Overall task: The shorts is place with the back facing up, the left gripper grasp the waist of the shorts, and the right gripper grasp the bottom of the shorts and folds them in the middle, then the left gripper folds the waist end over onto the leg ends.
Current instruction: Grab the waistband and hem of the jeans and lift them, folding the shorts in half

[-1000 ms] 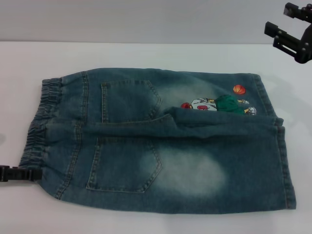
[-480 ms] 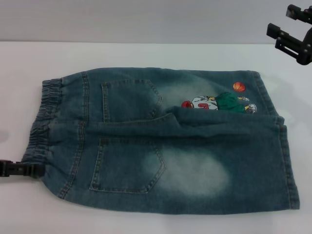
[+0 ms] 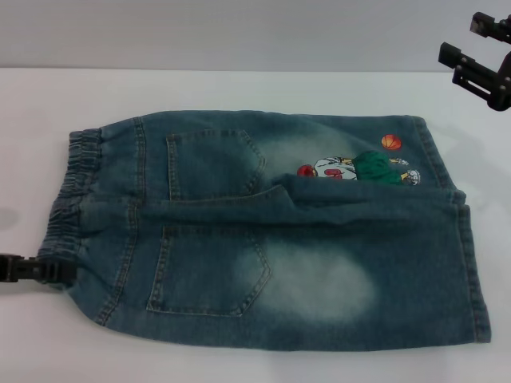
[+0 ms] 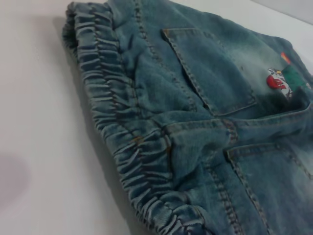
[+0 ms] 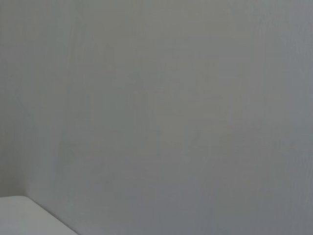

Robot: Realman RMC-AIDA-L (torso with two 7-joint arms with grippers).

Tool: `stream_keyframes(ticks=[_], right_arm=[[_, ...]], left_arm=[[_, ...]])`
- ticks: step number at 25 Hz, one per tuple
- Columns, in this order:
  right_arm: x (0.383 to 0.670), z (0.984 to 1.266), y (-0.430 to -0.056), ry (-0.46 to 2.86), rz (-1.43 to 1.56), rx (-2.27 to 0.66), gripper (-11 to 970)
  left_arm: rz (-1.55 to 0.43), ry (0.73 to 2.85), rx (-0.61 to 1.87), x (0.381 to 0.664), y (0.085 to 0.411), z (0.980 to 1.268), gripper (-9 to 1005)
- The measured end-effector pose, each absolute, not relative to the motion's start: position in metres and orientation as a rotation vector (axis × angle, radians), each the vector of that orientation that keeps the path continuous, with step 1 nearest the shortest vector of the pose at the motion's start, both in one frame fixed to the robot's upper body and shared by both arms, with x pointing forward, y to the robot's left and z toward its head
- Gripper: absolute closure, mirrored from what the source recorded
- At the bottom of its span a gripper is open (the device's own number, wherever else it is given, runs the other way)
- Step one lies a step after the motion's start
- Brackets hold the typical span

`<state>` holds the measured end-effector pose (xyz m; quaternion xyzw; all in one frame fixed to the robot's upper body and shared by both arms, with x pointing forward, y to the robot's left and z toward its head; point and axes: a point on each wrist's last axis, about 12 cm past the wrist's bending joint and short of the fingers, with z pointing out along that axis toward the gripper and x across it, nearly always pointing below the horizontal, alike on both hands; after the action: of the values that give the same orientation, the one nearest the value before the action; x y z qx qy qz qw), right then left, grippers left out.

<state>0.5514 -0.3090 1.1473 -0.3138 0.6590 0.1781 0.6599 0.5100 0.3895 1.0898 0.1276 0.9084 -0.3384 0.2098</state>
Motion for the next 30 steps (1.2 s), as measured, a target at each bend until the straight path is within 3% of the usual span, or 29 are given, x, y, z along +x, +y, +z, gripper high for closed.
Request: stream_keyframes(ticks=[22, 28, 30], right_arm=[[0.5514, 1.1473, -0.3135, 1.496, 0.390, -0.692, 383], [0.5511, 1.1474, -0.3142, 1.496, 0.389, -0.689, 383], [0.5511, 1.1474, -0.3143, 1.496, 0.389, -0.689, 383]], left_arm=[[-0.936, 2.533, 0.373, 0.5126, 0.3859, 1.0894, 134], [-0.911, 2.578, 0.405, 0.5104, 0.3878, 1.0871, 215], [-0.906, 2.589, 0.411, 0.5102, 0.3870, 1.0860, 461]])
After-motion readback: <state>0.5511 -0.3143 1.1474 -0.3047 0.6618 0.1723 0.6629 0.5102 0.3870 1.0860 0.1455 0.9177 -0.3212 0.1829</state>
